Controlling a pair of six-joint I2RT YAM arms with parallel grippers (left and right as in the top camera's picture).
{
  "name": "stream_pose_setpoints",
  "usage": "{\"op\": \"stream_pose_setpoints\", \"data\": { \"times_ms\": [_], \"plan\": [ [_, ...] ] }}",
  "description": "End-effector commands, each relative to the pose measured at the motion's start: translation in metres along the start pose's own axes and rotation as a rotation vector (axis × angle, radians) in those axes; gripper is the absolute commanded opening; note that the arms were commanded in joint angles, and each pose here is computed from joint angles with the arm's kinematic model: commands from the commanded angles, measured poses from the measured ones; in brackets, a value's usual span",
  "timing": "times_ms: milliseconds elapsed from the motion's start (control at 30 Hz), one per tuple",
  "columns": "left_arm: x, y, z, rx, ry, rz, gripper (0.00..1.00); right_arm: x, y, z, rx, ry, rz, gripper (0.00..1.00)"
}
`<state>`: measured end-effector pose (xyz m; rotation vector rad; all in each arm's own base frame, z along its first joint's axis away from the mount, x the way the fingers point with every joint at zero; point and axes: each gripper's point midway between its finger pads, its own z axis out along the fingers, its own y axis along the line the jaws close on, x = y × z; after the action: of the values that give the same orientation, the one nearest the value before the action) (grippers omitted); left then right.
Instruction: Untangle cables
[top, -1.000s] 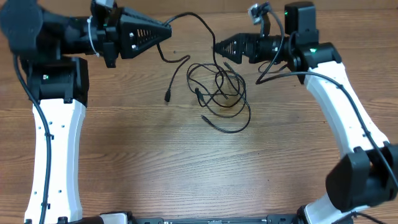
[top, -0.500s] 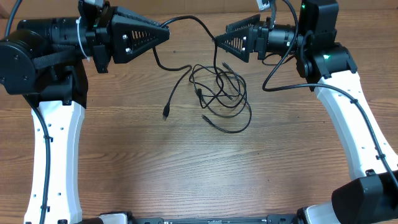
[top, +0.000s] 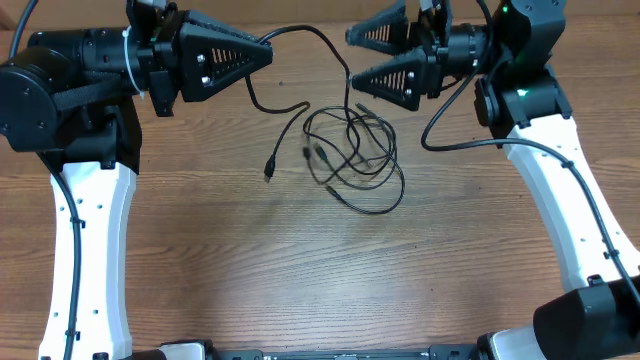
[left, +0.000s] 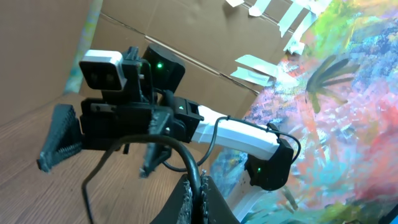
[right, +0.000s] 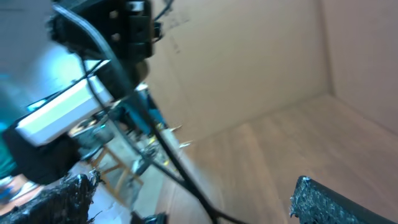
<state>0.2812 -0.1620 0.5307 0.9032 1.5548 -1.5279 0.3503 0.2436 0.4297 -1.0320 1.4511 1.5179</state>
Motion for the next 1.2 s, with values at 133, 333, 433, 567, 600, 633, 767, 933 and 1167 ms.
{"op": "stream_pose_setpoints", "data": {
  "times_ms": [133, 333, 433, 567, 600, 633, 767, 933, 1167],
  "plan": [
    [-0.001, -0.011, -0.002, -0.006, 0.013, 0.019, 0.04, -0.003, 0.037, 0.02, -0.099, 0.034, -0.023, 0.88],
    [-0.001, -0.011, -0.002, -0.006, 0.014, 0.012, 0.04, -0.005, 0.037, 0.024, -0.09, 0.026, -0.007, 0.58],
    [-0.001, -0.011, -0.002, -0.006, 0.013, 0.012, 0.04, -0.011, 0.04, 0.024, -0.091, 0.014, -0.01, 0.64],
    [-0.001, -0.011, -0.002, -0.005, 0.014, 0.013, 0.04, -0.026, 0.052, 0.023, -0.109, -0.01, -0.05, 0.69],
    [-0.001, -0.011, -0.002, -0.004, 0.014, 0.012, 0.04, -0.029, 0.056, 0.023, -0.114, -0.017, -0.063, 0.69],
    [-0.001, -0.011, -0.002, -0.003, 0.015, 0.012, 0.04, -0.032, 0.059, 0.022, -0.117, -0.023, -0.071, 0.69],
    [0.001, -0.014, 0.003, 0.012, 0.022, 0.013, 0.04, -0.038, 0.065, 0.021, -0.123, -0.04, -0.104, 0.68],
    [0.003, -0.018, 0.01, 0.037, 0.035, 0.023, 0.04, -0.039, 0.066, 0.024, -0.124, -0.045, -0.1, 0.61],
    [0.007, -0.02, 0.02, 0.07, 0.052, 0.033, 0.04, -0.044, 0.067, 0.03, -0.116, -0.078, -0.106, 0.45]
  ]
}}
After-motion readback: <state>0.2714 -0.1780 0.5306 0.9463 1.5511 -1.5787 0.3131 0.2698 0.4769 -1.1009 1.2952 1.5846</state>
